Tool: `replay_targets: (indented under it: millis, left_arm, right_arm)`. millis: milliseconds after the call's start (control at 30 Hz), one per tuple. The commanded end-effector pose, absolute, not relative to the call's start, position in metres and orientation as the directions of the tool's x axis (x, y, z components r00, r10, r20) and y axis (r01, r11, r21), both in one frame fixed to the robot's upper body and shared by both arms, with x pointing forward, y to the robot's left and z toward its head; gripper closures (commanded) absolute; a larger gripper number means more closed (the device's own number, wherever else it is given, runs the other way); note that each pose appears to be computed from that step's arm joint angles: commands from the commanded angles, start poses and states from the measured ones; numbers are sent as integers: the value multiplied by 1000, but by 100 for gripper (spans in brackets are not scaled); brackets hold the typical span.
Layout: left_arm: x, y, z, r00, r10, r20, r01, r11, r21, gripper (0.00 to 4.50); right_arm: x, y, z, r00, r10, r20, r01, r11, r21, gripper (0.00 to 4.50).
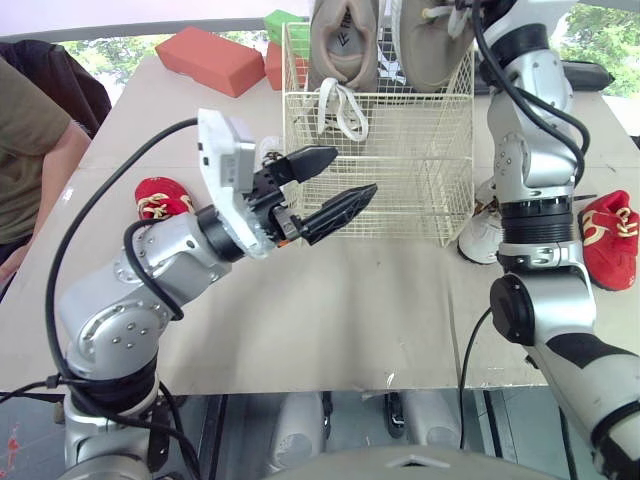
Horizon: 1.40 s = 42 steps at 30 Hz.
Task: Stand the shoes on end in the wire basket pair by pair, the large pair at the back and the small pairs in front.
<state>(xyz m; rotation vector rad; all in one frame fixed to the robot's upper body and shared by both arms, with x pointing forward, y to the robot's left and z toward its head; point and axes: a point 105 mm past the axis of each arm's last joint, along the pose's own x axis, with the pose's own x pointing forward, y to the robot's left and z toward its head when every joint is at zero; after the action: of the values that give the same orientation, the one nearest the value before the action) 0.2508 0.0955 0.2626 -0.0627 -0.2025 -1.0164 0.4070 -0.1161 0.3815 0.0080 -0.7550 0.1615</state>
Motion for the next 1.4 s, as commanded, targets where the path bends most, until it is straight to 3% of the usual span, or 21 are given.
replay_targets:
  millis: [33,167,433,500,600,767,800,867,967,1067,1100,1233,1400]
  left_arm:
    - [240,97,275,495,-834,246,845,527,87,0]
    - [236,101,277,505,-821,267,836,542,86,0]
    - [226,113,292,518,-773,365,800,589,113,0]
    - [224,116,294,522,-764,379,788,602,129,0]
    - [222,121,297,525,-750,402,764,623,166,0]
    - [220,126,299,518,-735,437,755,633,172,0]
    - [220,126,297,517,-741,428,759,629,171,0]
    - [220,125,294,517,-748,416,764,623,170,0]
    - [221,125,291,516,-753,407,772,616,160,0]
    - [222,123,283,514,-768,382,790,597,137,0]
    - [223,122,281,512,-775,372,798,588,127,0]
    - [227,123,275,515,-776,363,805,584,105,0]
    - [239,137,260,596,-736,320,770,637,34,0]
  right_arm:
    - [387,-119,409,609,105,786,-100,993,-55,446]
    - [398,-117,389,641,114,759,-84,993,-79,446]
    - [423,-118,312,769,186,611,-135,982,-129,446]
    - [424,-120,297,789,196,582,-147,980,-131,446]
    - [411,-114,289,722,259,642,-306,951,-39,446]
    - [407,-116,268,765,293,574,-325,944,-49,446]
    - [405,-117,265,766,303,567,-331,942,-56,393]
    - [402,-118,263,767,323,555,-340,937,-75,335]
    - [395,-123,262,770,341,540,-352,932,-88,183]
    - [383,-138,267,775,368,515,-361,925,-117,74]
    - [378,-141,270,773,384,505,-367,920,-138,16]
    - [359,-150,276,768,449,456,-402,893,-202,5]
    - [312,-145,268,666,673,322,-590,739,-326,5]
